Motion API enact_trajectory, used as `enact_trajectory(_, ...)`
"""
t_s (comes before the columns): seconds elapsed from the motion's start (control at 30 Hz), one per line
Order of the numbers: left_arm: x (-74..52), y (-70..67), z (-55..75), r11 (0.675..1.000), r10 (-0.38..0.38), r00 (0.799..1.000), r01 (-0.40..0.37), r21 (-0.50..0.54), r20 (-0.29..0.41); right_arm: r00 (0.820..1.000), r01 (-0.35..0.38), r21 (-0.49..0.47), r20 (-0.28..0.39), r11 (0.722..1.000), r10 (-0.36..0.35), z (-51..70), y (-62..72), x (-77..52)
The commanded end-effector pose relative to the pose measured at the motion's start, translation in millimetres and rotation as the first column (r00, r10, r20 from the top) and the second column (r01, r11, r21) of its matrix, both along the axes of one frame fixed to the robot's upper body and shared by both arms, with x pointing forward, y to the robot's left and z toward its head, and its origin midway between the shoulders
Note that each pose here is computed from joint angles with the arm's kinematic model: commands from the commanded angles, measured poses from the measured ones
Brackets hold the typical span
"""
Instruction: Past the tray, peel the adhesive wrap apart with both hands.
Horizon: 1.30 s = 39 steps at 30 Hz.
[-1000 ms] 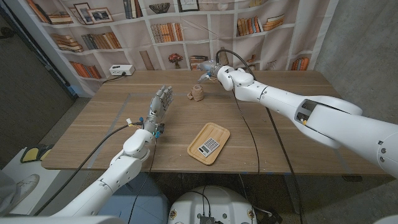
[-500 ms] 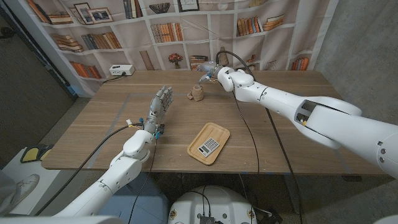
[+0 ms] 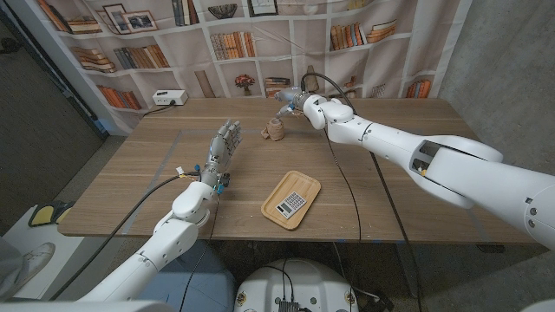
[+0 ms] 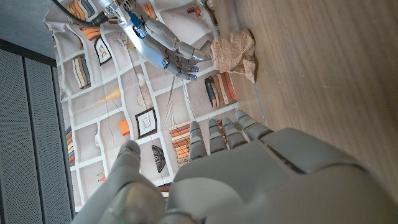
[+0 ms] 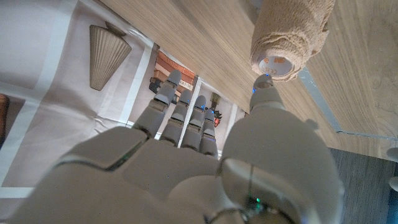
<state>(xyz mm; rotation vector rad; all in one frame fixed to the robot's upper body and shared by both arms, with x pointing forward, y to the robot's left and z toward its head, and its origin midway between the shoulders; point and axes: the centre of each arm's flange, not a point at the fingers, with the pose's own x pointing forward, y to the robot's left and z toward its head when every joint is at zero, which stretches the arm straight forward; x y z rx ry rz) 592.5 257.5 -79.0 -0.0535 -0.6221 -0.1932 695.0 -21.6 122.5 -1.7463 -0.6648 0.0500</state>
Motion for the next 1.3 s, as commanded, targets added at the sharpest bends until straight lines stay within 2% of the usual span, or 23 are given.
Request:
enact_trajectory(0.03, -2.0, -3.0, -0.8, 1.000, 0.003, 1.000, -0.003, -0.006, 0.015, 1.000, 0.010, -0.001, 0.009, 1.000, -0.009, -3.9, -1.6, 1.9)
enact_trajectory(0.87, -10.0, -1.9, -4.6, 1.000, 0.009, 1.000, -0.008, -0.012, 0.015, 0.999, 0.020, 0.016, 0.043, 1.000, -0.020, -13.9, -0.1, 4.6)
enact_trajectory(1.3, -8.8, -1.4, -3.8, 1.000, 0.004, 1.000, -0.004, -0.010, 0.012, 0.998, 0.024, 0.025, 0.049, 0.999, -0.026, -17.3, 1.7, 7.1)
